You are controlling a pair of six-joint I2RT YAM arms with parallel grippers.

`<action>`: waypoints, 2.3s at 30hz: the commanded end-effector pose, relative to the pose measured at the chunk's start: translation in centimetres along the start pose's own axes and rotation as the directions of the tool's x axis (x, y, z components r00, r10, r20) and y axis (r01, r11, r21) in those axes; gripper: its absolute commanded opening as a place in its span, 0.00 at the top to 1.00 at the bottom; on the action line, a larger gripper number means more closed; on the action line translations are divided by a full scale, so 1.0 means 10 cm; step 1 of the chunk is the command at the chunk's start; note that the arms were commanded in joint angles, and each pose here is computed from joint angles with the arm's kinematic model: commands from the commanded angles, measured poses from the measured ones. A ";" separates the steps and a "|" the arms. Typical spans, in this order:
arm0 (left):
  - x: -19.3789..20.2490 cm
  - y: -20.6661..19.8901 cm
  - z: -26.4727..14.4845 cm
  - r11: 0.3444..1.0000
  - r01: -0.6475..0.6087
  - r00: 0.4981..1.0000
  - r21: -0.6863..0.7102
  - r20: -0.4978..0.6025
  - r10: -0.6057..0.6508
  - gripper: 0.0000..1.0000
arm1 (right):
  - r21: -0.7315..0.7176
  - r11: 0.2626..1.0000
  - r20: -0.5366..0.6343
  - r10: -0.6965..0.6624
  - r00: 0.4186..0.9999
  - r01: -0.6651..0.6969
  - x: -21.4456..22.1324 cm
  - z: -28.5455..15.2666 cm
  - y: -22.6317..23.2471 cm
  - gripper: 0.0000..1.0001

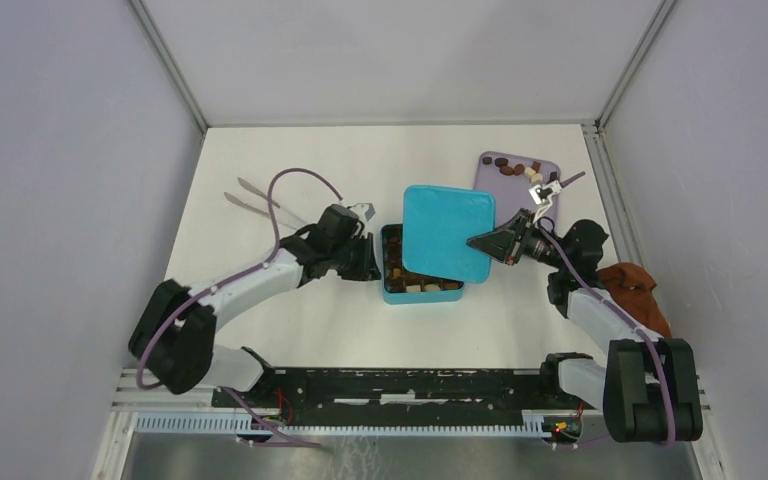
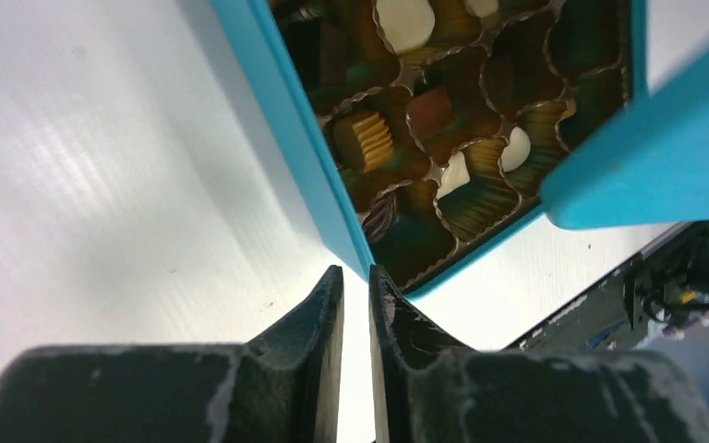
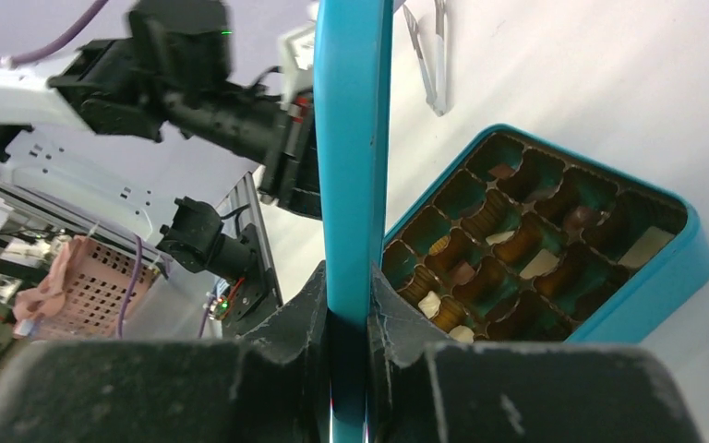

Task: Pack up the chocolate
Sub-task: Pick up the box lid from the center of the board, then close the box lid on the packing box.

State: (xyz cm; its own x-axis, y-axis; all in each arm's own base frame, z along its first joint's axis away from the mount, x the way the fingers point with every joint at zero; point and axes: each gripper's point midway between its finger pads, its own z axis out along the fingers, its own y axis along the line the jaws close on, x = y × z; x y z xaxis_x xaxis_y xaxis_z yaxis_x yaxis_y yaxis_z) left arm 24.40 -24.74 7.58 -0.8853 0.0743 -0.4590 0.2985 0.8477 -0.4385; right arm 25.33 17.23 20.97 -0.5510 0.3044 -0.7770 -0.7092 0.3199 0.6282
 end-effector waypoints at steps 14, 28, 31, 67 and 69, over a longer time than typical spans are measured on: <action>-0.74 -0.49 -1.54 0.971 -0.126 0.738 0.205 0.673 -0.046 0.00 | -0.106 0.956 -0.129 0.259 0.957 -0.273 -0.15 0.37 0.03 1.00; -0.73 -0.37 -0.99 0.971 -0.039 0.786 0.237 0.607 -0.117 0.23 | -0.036 0.934 -0.207 0.340 0.917 -0.354 0.27 0.55 -0.11 1.00; -0.65 -0.32 -0.96 0.973 -0.033 0.799 0.229 0.590 -0.112 0.23 | -0.026 0.925 -0.206 0.365 0.908 -0.378 0.32 0.57 -0.12 1.00; -0.37 -0.22 -0.37 0.988 0.063 0.922 0.143 0.369 -0.112 0.38 | 0.090 0.886 -0.168 0.464 0.870 -0.456 0.56 0.52 -0.45 0.89; -0.35 -0.23 -0.34 0.988 0.061 0.927 0.144 0.359 -0.109 0.38 | 0.099 0.883 -0.166 0.470 0.867 -0.459 0.58 0.51 -0.49 0.89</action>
State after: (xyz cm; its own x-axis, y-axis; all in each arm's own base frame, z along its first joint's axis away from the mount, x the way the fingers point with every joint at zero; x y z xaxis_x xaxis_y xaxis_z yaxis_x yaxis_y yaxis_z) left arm 25.06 -23.70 10.91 -0.7345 -0.1923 -0.6507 0.2665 0.8001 -0.5374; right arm 26.75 22.28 13.16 -0.9031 0.2545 -0.3458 -0.2917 0.2274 0.9291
